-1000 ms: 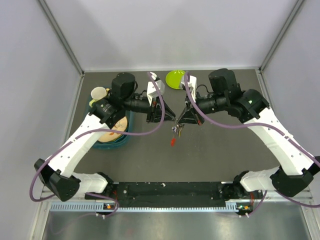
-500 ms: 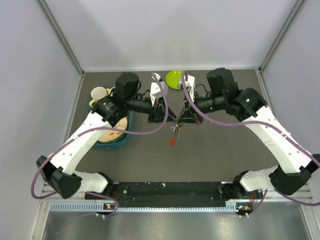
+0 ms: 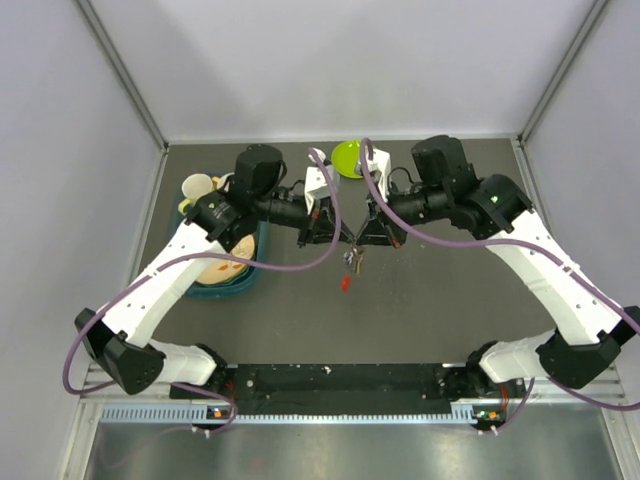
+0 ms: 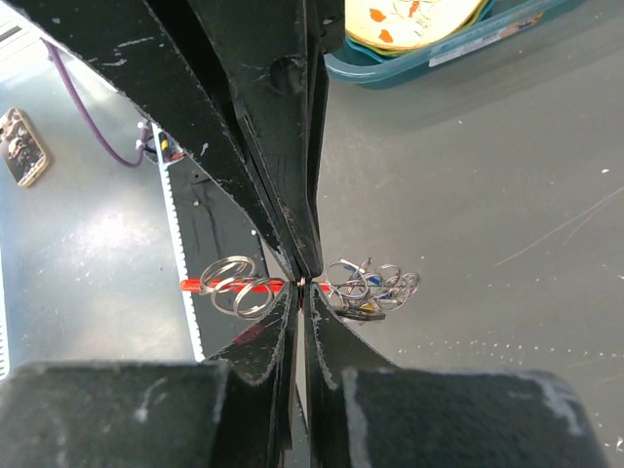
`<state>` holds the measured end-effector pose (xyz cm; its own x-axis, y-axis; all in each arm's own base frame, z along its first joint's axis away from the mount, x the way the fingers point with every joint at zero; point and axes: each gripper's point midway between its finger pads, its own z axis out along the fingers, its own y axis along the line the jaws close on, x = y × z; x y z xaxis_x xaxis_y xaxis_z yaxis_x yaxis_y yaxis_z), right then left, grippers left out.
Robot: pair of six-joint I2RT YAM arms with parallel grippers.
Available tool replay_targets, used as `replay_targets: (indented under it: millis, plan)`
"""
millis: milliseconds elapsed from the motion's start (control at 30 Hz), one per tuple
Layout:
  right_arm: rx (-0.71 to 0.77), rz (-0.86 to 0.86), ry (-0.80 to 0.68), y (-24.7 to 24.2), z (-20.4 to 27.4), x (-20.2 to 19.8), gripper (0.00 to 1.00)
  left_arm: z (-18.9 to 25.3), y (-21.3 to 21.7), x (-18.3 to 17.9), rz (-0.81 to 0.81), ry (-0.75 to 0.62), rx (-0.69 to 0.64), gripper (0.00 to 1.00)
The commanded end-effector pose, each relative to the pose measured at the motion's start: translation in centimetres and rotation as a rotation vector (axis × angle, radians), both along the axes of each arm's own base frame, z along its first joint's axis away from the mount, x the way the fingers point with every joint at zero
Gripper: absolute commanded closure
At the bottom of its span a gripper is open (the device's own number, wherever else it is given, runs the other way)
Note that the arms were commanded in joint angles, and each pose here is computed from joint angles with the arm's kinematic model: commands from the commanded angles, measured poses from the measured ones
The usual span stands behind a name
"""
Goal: Remove the keys from the keyring
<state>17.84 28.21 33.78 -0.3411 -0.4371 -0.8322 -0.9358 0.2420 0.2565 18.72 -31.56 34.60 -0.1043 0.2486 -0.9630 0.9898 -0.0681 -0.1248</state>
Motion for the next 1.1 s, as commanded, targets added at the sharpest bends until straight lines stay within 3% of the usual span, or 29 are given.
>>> replay_targets:
  millis: [0, 100, 167, 367, 567, 800, 1067]
  plan:
    - [0.111, -0.096, -0.095, 0.2, 4.7, 1.4, 0.90, 1.8, -0.5, 1.3, 0.049, -0.104, -0.062, 1.00]
    - [0.161, -0.206, -0.111, -1.0, 6.1, 1.6, 0.75, 2.7, -0.3, 2.0, 0.137, -0.091, -0.128, 1.00]
    - [0.181, -0.282, -0.104, -1.6, 6.1, 2.0, 0.68, 5.3, -0.4, 2.1, 0.169, -0.091, -0.246, 1.00]
    - [0.329, -0.421, -0.177, -3.9, 7.8, 1.6, 0.55, 8.0, -0.2, 1.7, 0.201, -0.056, -0.475, 1.00]
    - [0.496, -0.410, -0.297, -4.9, 8.9, 0.3, 0.50, 12.1, 1.1, -0.5, 0.133, 0.004, -0.762, 1.00]
    - [0.624, -0.363, -0.440, -5.2, 10.2, -0.4, 0.48, 14.2, 3.2, -2.8, 0.044, 0.081, -0.969, 1.00]
    - [0.653, -0.273, -0.602, -4.6, 11.2, -0.6, 0.47, 14.4, 3.9, -4.5, -0.071, 0.097, -1.021, 1.00]
